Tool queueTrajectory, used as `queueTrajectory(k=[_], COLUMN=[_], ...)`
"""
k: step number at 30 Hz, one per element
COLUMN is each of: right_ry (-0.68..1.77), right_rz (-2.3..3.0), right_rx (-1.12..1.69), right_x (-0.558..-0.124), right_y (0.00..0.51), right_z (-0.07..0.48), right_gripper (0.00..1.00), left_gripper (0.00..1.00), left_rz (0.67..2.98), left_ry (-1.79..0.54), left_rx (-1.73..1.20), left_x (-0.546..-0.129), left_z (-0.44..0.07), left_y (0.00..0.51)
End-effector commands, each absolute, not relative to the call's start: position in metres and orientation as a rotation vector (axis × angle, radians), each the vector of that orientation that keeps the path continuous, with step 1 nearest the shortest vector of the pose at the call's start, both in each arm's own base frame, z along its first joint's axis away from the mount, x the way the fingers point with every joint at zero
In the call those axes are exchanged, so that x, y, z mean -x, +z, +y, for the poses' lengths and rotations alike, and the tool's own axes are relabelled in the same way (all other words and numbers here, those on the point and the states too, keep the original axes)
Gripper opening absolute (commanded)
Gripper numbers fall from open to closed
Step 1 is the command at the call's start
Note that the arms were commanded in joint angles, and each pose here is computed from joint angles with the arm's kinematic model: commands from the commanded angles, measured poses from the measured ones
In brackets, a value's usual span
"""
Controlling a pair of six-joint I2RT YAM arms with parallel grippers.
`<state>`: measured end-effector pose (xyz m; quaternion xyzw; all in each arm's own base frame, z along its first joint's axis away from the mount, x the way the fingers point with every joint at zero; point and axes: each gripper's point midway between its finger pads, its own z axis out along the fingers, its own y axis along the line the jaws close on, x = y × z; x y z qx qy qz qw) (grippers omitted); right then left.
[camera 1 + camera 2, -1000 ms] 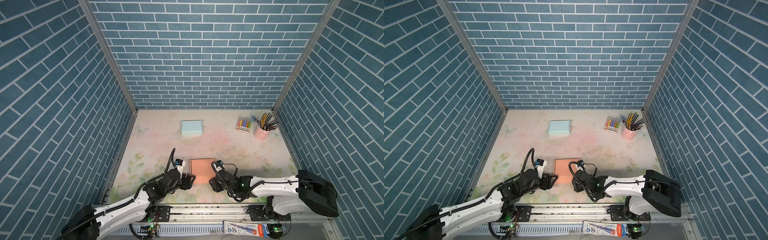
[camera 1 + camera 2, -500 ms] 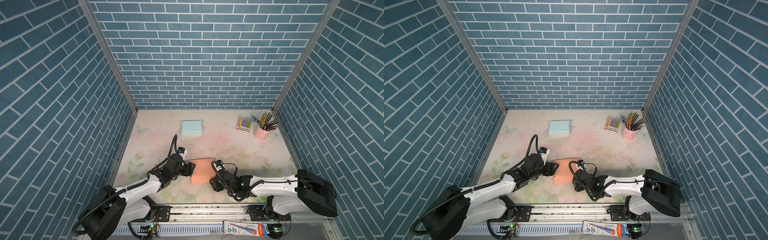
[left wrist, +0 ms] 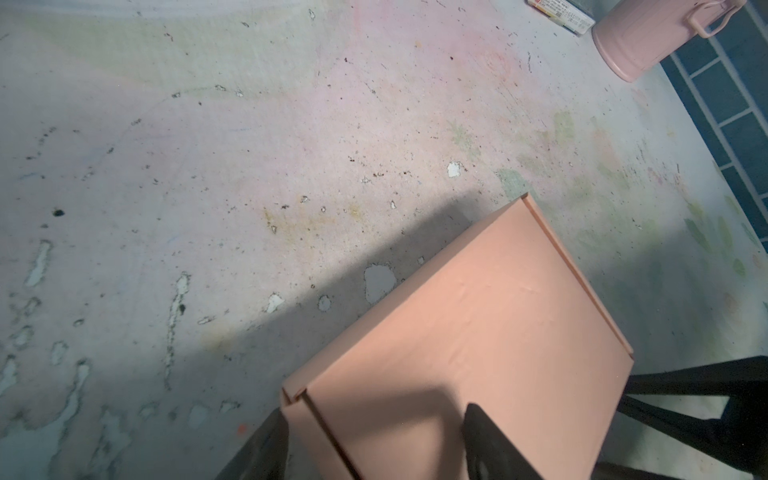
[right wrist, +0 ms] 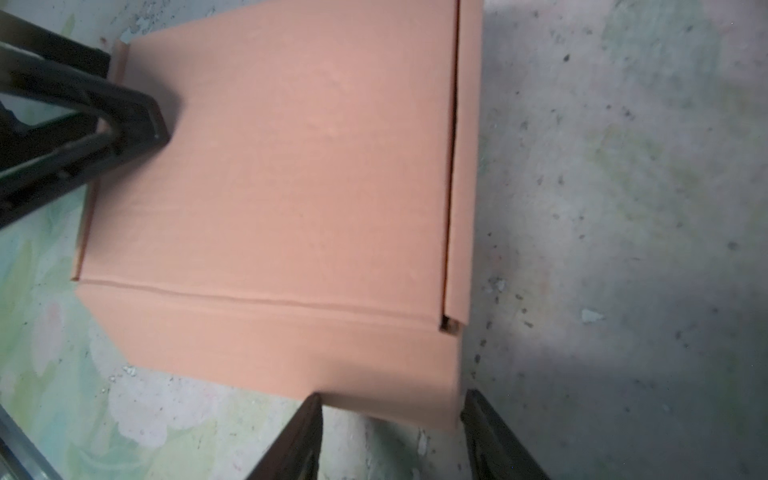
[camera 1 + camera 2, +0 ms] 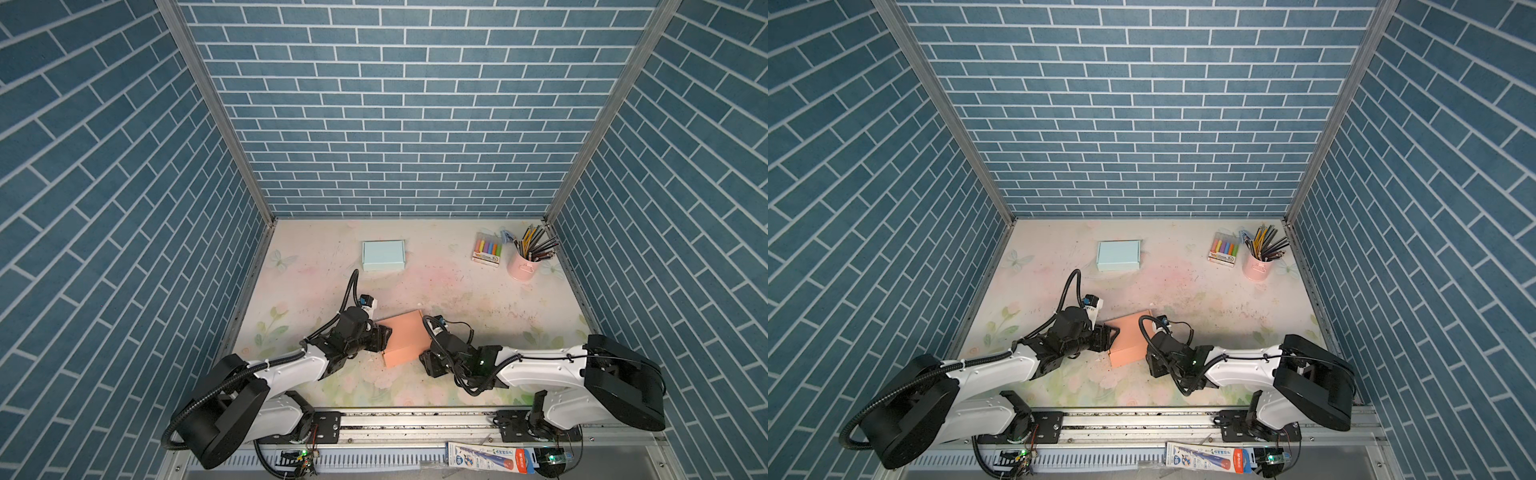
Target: Fold the paper box
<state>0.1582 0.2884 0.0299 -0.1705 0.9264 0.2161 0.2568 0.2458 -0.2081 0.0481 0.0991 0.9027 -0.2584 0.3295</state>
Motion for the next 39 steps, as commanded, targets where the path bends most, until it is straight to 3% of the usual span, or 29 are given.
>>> queueTrajectory(k=[1, 26, 39], right_ry=[0.589, 0.526, 0.523], right_rz=[2.493, 2.486, 2.475], right_rx=[0.466, 0.453, 0.409], right_x=[-0.167, -0.2, -0.194], right_y=[0.035, 0.035, 0.041], right_z=[0.293, 0.285, 0.266], right_gripper=[0.56, 0.55, 0.54], left_gripper=[0.66, 0.64, 0.69], left_rz=[2.387, 2.377, 2.281], left_ry=[-0.66, -0.731, -0.765], left_rx=[-0.284, -0.269, -0.168], left_x=[-0.241, -0.23, -0.267], left_z=[-0.205, -0.201, -0.187], left_y=[0.037, 0.049, 0.082])
